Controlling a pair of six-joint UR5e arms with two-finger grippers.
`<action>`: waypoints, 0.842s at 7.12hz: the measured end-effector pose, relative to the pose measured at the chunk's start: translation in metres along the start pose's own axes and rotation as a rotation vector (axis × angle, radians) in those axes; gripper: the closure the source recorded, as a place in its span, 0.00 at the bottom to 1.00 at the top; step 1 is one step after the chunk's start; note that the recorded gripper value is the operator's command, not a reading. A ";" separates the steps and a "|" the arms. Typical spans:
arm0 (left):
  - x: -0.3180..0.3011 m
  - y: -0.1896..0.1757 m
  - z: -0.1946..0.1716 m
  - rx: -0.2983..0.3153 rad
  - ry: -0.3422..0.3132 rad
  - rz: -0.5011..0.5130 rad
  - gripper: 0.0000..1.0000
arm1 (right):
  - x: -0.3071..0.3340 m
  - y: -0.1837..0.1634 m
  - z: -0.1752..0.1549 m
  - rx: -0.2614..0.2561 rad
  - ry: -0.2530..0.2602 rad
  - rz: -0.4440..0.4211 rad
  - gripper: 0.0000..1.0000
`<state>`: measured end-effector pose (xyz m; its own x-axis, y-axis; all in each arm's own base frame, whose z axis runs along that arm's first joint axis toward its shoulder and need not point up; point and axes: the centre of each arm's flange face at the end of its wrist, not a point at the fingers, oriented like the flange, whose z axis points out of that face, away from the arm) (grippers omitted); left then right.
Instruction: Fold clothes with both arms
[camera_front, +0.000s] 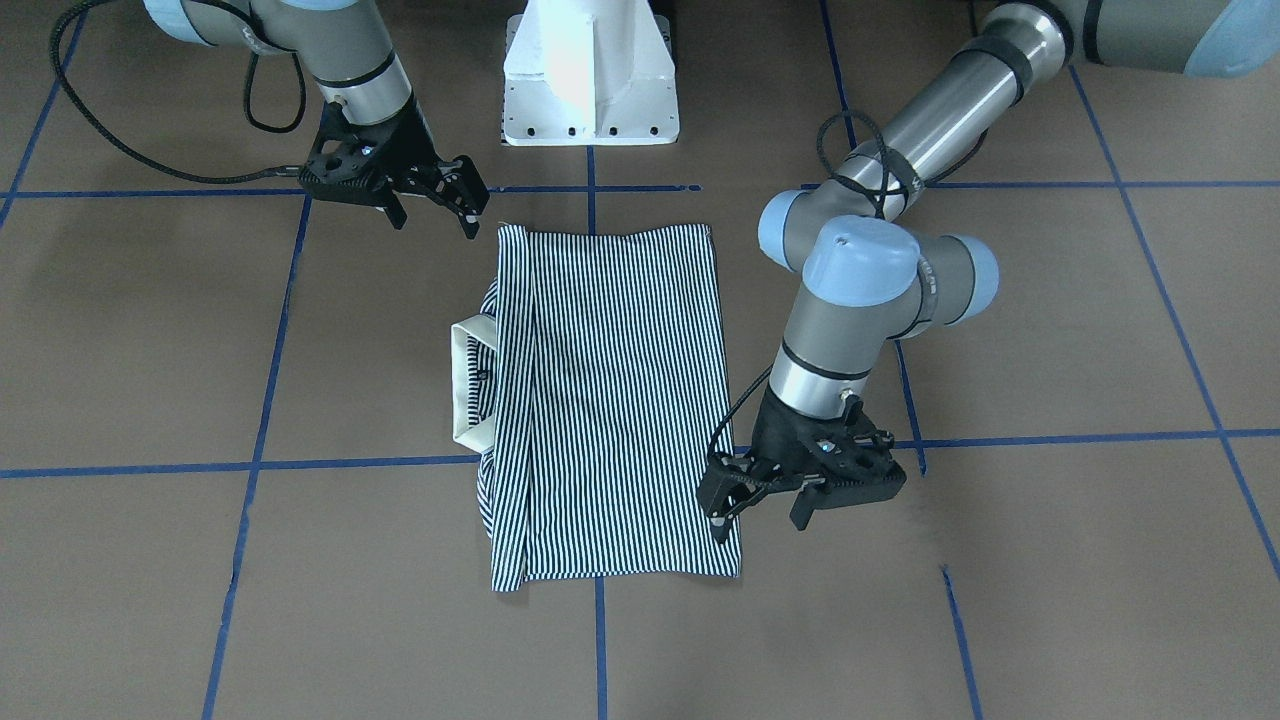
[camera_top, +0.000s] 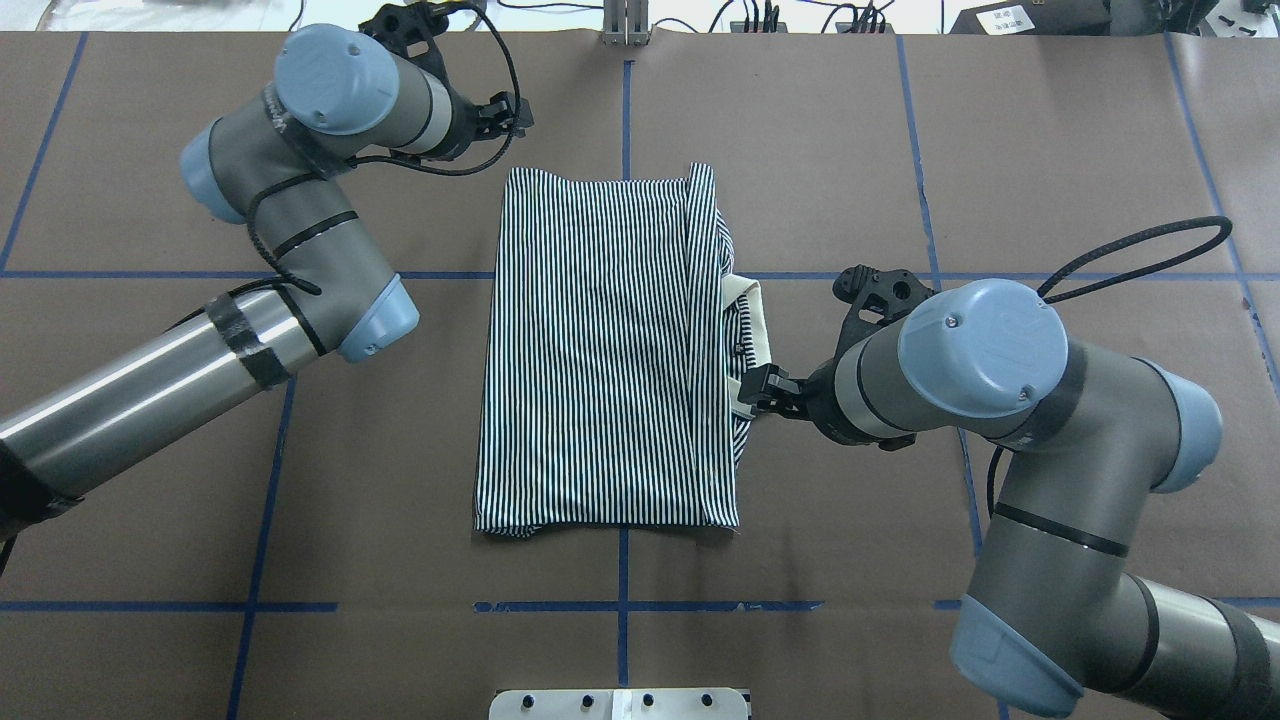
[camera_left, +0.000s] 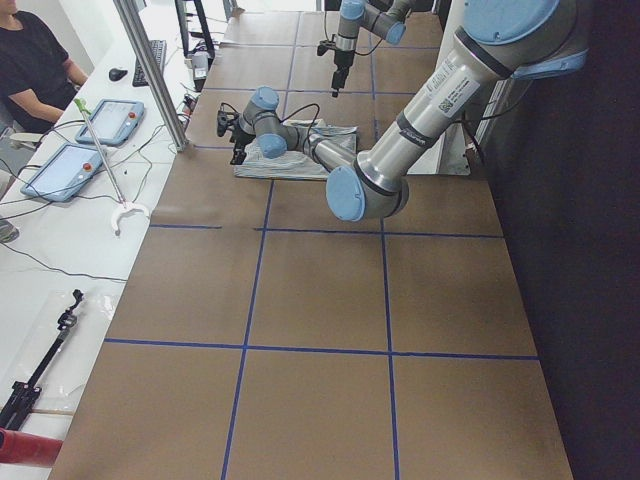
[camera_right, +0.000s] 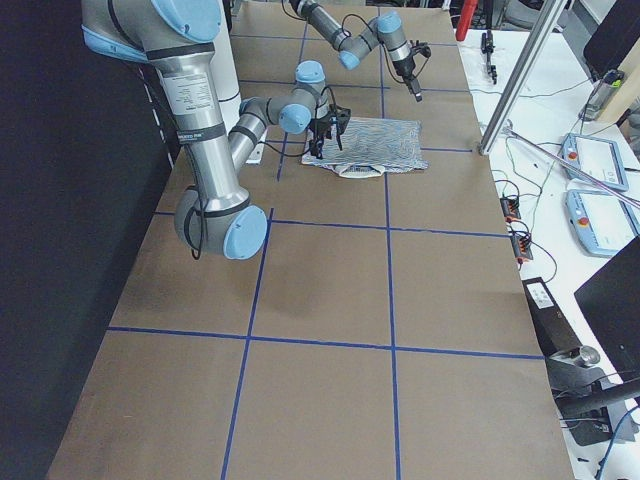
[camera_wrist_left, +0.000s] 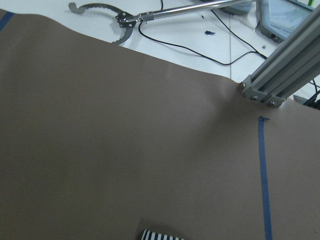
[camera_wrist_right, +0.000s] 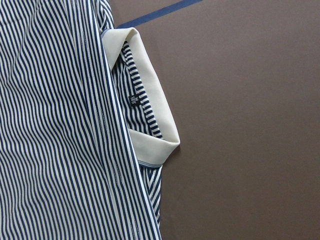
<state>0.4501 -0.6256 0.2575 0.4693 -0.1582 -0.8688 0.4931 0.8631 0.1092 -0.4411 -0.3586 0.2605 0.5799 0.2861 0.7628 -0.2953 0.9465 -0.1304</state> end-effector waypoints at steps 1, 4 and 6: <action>-0.010 0.011 -0.030 -0.023 -0.013 -0.001 0.00 | -0.010 0.001 0.012 0.004 0.031 -0.030 0.00; -0.028 0.054 -0.105 -0.075 -0.011 0.018 0.00 | -0.065 0.028 0.039 -0.001 0.149 -0.172 0.00; -0.033 0.070 -0.116 -0.092 -0.007 0.029 0.00 | -0.087 0.051 0.070 -0.036 0.206 -0.308 0.00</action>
<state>0.3841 -0.5040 0.2379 0.4875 -0.1354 -0.8625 0.4098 0.9078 0.0892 -0.5595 -0.3462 0.2315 0.7794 0.0073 0.6265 -0.0578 0.9965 0.0602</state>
